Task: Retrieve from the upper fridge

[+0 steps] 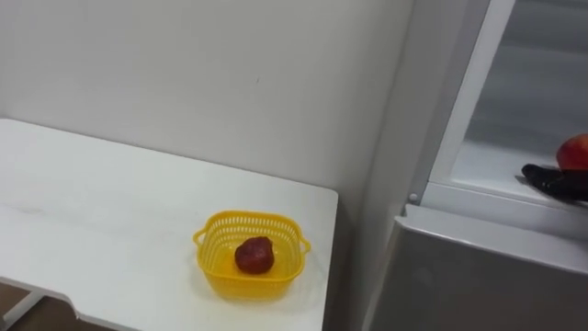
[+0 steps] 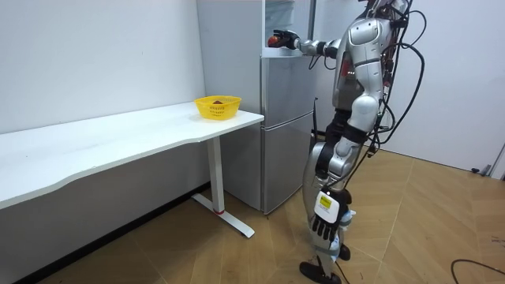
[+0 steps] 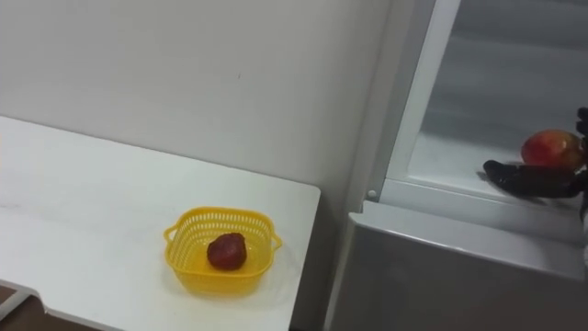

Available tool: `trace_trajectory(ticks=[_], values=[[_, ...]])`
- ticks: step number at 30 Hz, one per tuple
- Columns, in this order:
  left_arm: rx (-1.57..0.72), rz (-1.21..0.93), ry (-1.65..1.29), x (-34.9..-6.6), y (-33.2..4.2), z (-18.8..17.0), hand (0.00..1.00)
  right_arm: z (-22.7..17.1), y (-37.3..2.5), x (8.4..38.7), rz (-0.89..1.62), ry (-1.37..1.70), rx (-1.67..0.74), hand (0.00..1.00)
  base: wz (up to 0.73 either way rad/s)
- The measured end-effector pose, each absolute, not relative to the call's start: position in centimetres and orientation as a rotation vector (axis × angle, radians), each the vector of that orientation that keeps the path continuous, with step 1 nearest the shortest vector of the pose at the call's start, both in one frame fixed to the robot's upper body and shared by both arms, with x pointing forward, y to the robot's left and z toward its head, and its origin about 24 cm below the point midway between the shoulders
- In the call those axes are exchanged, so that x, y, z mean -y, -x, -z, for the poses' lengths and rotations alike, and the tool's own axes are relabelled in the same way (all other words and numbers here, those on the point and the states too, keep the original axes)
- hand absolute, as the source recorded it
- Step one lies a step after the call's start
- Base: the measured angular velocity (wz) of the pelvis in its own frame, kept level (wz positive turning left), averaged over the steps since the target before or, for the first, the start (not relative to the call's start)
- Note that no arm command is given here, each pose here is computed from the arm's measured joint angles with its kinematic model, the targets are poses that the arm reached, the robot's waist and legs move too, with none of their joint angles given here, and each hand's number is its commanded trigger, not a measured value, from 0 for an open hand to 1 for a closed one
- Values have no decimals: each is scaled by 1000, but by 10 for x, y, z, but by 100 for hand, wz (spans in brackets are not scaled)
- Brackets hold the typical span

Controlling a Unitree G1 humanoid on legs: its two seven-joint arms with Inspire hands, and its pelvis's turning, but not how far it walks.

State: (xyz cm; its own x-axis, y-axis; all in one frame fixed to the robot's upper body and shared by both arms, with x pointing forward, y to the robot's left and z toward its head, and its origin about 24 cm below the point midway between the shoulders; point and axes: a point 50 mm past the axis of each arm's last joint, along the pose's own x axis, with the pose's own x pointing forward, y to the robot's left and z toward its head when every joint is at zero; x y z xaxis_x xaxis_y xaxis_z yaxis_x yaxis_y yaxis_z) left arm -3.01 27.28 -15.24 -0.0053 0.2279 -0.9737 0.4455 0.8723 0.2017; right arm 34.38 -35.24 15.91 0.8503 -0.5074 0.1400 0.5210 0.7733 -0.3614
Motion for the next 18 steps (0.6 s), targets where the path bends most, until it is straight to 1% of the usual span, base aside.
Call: trace_trajectory(ticks=[4,5,6,9,18], values=[[-1593,186,-545,-274,30,152,0,-163,-341,359,590,408,40,0,17],[-1593,186,-546,-274,29,152,0,-164,-340,361,595,410,37,60,20],[-1592,188,-548,-274,28,153,0,-164,-340,362,597,410,37,100,22],[-1581,197,-563,-274,24,153,0,-169,-342,363,590,411,35,100,17],[-1597,191,-578,-281,25,151,0,-171,-338,372,589,468,3,100,2]])
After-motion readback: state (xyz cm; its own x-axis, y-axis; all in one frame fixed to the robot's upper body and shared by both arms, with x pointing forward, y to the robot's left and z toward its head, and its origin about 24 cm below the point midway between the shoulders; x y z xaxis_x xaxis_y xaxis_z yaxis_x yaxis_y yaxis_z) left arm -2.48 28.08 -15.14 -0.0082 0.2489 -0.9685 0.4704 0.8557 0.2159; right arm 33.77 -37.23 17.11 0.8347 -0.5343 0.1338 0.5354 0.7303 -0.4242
